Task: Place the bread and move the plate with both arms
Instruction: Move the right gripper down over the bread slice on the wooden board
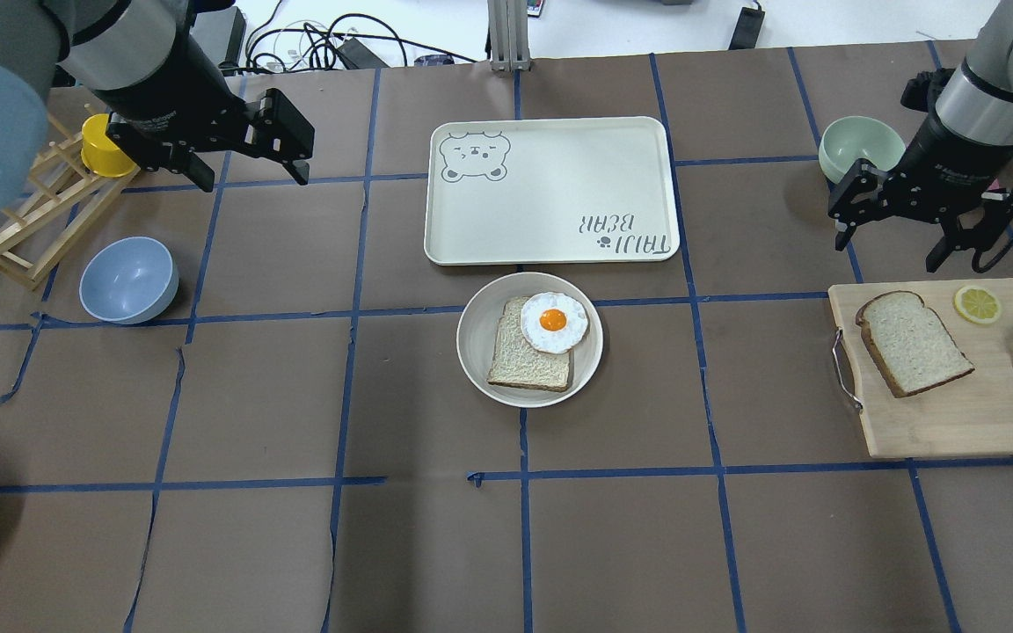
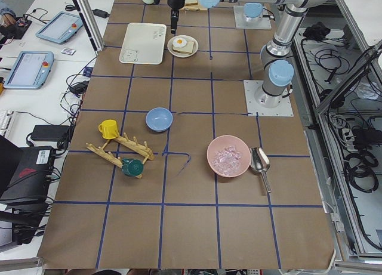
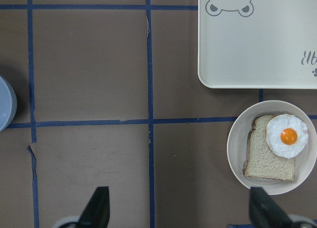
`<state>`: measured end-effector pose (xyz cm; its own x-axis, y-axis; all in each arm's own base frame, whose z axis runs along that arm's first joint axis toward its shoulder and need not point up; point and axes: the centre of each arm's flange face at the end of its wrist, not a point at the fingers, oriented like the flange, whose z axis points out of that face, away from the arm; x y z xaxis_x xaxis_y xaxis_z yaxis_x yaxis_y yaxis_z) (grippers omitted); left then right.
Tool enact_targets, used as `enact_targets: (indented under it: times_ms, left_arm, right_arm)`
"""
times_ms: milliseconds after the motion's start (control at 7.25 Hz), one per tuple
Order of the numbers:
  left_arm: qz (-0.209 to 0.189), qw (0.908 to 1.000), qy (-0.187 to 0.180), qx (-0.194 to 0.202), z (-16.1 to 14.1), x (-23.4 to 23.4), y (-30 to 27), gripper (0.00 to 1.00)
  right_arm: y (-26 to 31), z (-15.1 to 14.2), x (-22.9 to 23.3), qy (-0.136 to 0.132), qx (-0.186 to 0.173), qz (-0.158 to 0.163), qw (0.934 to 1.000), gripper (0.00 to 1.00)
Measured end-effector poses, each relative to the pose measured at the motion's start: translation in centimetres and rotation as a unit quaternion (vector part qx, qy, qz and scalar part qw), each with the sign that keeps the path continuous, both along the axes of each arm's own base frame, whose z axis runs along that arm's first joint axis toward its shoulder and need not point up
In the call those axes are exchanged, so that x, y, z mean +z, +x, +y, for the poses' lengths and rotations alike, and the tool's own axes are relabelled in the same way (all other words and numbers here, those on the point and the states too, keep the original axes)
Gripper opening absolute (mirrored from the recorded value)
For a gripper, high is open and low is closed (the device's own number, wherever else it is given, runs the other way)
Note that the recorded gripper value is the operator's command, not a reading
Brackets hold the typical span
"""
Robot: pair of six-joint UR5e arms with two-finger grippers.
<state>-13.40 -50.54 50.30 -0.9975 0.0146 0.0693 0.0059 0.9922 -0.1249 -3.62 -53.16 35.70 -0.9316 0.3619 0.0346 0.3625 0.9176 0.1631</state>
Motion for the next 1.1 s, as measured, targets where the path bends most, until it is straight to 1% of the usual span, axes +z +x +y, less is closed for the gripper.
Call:
enact_targets:
  times_ms: [138,276,414,828,966,1103]
  left_arm:
    - [0.000,1.0000,0.000,0.000,0.0,0.0,0.0,1.00]
    - [0.000,1.0000,0.000,0.000,0.0,0.0,0.0,1.00]
    - [0.000,1.0000,0.000,0.000,0.0,0.0,0.0,1.00]
    - [0.000,1.0000,0.000,-0.001,0.0,0.0,0.0,1.00]
    - [0.000,1.0000,0.000,-0.001,0.0,0.0,0.0,1.00]
    - [0.000,1.0000,0.000,-0.001,0.0,0.0,0.0,1.00]
  right_arm:
    - [-1.1,-0.9,-2.0,-0.004,-0.004,0.013,0.9999,1.00]
    - [-2.3,-1.6,-4.4,0.001,-0.006,0.033,0.9994,0.99]
    - [-2.9,-2.0,-6.4,0.007,-0.007,0.046,0.9989,0.83]
    - [-3.9,-3.4,-10.9,0.018,-0.007,0.052,0.9985,0.82]
    - [-4.0,-3.6,-12.0,0.023,-0.007,0.050,0.9984,0.80]
    - [-4.2,-3.7,-12.9,0.029,-0.008,0.048,0.9984,0.75]
